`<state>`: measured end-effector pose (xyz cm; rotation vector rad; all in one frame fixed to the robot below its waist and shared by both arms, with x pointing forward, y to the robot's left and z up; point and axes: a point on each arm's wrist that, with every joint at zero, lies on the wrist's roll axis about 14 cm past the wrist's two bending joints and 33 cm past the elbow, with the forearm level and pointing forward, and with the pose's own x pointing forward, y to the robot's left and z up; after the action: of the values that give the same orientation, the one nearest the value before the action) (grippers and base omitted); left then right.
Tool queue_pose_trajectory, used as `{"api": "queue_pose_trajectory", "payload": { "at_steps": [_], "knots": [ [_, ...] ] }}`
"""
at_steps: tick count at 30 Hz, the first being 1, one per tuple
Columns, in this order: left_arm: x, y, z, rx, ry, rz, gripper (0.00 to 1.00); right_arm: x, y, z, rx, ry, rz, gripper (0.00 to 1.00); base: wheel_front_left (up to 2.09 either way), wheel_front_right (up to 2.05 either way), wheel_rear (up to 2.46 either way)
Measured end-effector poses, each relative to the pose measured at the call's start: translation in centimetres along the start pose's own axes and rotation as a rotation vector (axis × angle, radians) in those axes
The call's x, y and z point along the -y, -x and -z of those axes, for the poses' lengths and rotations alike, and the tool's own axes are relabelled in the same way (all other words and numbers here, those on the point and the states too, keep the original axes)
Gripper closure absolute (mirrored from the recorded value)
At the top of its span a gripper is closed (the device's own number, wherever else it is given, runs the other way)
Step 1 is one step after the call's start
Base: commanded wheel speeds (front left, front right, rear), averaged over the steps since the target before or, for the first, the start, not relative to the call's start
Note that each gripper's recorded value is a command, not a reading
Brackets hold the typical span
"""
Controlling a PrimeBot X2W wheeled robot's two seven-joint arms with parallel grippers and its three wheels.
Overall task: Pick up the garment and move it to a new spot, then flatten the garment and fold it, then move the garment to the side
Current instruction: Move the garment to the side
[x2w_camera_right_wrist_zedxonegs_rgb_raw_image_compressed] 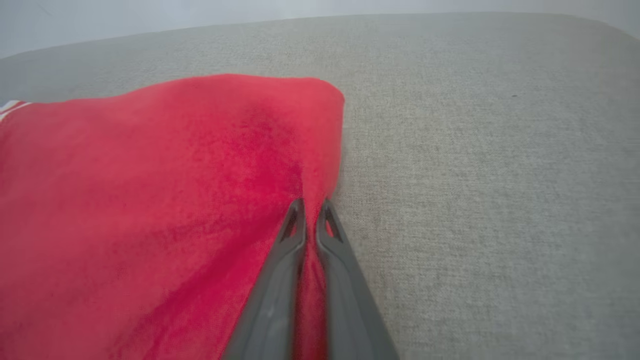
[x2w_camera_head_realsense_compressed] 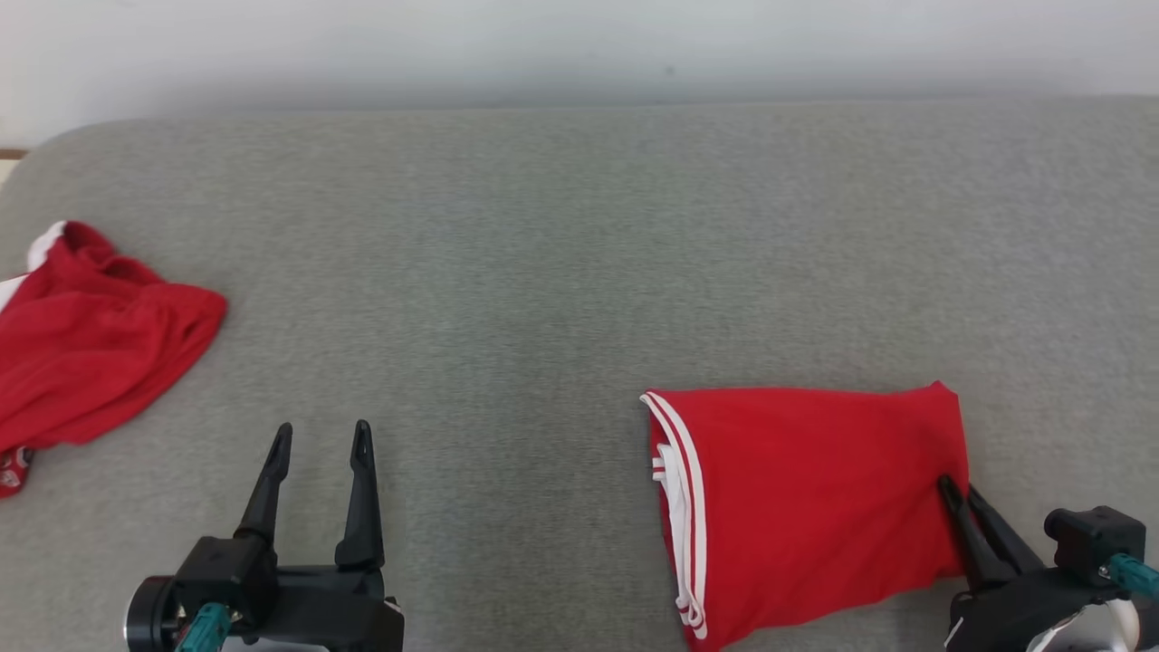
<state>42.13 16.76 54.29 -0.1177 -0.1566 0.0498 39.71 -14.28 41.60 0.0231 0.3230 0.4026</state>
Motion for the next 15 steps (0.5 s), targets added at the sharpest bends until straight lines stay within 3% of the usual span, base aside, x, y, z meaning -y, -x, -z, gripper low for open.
{"api": "queue_pose_trajectory", "payload": {
  "at_steps": [5, 15],
  "knots": [
    [1.7, -1.2, 0.3, 0.002, 0.001, 0.055, 0.00, 1.7, 1.2, -0.4, 0.033, 0.007, 0.057, 1.00, 0.00, 0.00, 0.00],
    [8.6, -4.5, 1.3, -0.003, 0.020, 0.249, 0.00, 7.1, 5.3, 0.1, 0.067, -0.017, 0.263, 1.00, 0.00, 0.00, 0.00]
  ]
}}
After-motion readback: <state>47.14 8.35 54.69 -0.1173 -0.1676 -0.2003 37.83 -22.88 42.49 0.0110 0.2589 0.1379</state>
